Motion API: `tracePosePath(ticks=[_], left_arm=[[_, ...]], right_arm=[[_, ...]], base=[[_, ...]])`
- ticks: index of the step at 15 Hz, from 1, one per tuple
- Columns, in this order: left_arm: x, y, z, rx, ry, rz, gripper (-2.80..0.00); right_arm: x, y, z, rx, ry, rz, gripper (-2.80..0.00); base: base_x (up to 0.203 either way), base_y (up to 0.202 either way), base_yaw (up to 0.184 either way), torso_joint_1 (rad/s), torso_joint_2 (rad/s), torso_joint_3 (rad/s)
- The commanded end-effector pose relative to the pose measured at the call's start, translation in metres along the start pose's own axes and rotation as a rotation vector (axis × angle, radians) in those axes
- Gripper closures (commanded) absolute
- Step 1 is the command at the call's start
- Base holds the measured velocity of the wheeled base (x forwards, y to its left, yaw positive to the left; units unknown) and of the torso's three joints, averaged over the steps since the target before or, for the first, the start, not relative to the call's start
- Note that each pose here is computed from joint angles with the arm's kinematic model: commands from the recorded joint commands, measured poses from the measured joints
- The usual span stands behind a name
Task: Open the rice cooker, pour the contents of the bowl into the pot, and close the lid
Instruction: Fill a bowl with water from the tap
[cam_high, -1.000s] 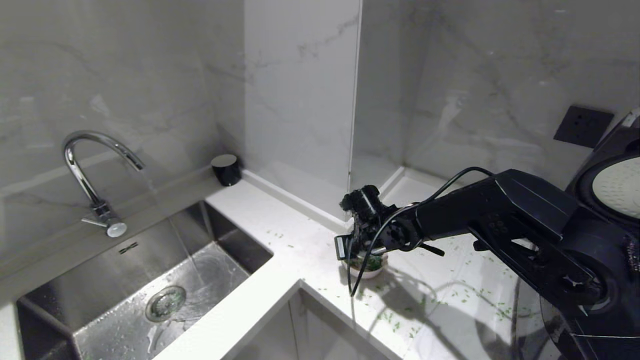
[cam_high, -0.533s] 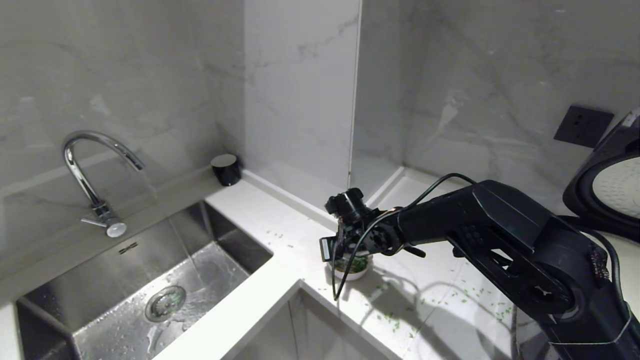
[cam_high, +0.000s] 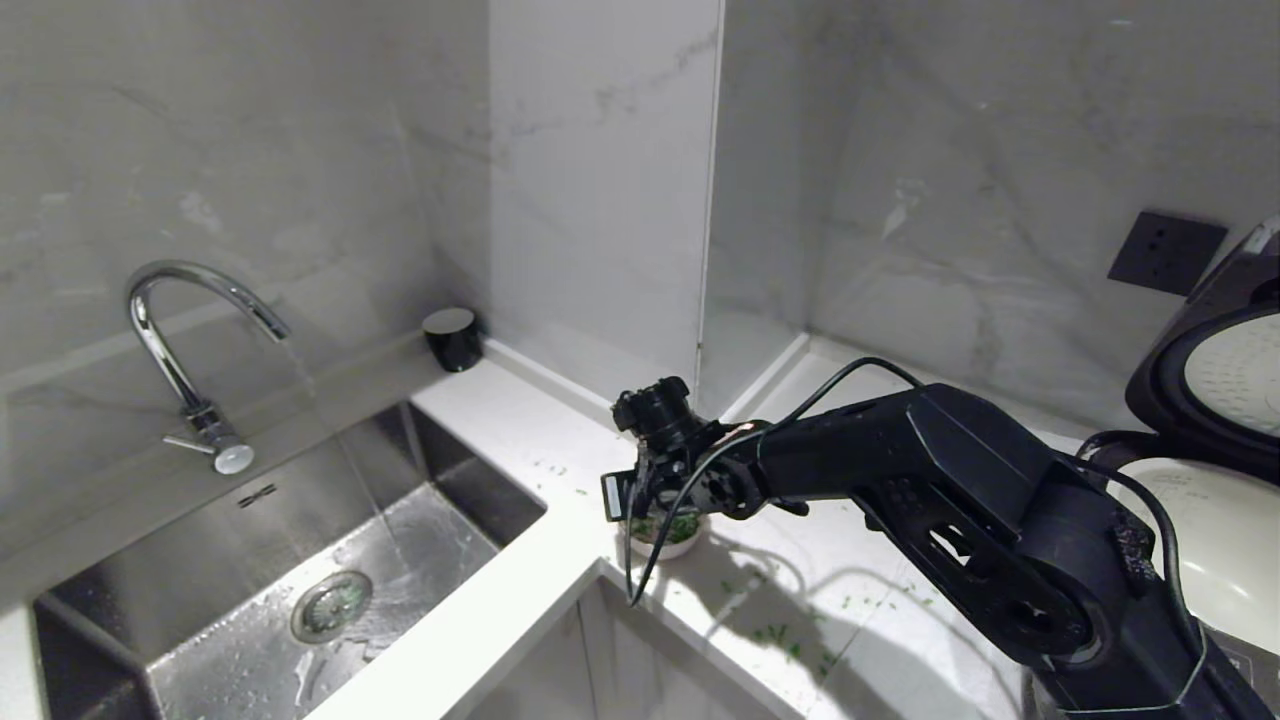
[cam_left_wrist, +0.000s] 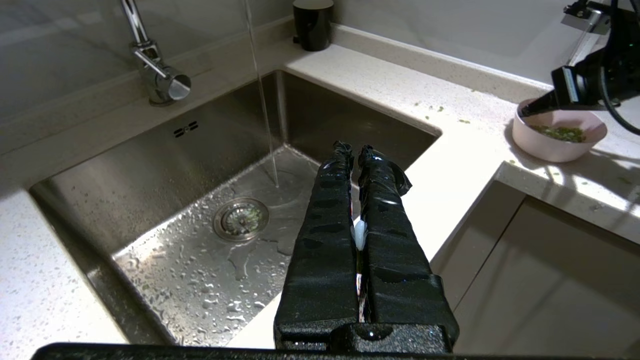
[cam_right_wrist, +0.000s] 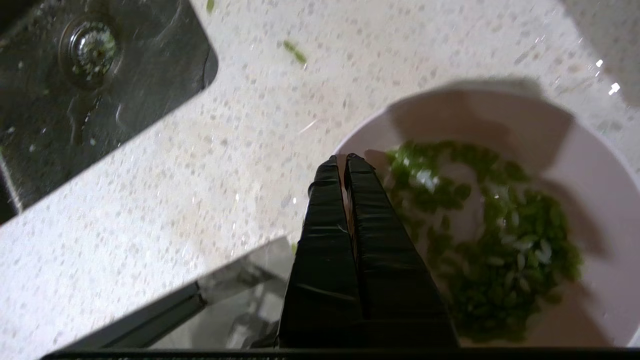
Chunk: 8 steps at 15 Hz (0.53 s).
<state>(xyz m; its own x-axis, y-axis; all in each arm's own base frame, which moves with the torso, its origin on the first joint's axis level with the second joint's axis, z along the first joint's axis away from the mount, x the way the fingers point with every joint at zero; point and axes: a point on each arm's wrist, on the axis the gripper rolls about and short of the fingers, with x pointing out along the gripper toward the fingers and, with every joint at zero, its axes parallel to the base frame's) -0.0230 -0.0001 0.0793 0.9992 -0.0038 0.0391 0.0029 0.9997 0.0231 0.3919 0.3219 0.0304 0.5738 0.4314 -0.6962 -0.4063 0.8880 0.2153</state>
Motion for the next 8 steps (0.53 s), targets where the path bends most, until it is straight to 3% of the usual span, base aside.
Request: tracePosePath(ticks=[1, 8], left_arm=[[0.001, 0.0, -0.004, 0.0, 0.013, 0.0, 0.0], [0.001, 0.0, -0.004, 0.0, 0.013, 0.0, 0.0]], right_arm=[[0.008, 0.009, -0.003, -0.01, -0.016, -0.022, 0.0], [-0.044, 0.01, 0.032, 0.063, -0.12, -0.031, 0.0]], base=[[0.0, 0.0, 0.0, 0.0, 0.0, 0.0], [0.0, 0.0, 0.0, 0.0, 0.0, 0.0]])
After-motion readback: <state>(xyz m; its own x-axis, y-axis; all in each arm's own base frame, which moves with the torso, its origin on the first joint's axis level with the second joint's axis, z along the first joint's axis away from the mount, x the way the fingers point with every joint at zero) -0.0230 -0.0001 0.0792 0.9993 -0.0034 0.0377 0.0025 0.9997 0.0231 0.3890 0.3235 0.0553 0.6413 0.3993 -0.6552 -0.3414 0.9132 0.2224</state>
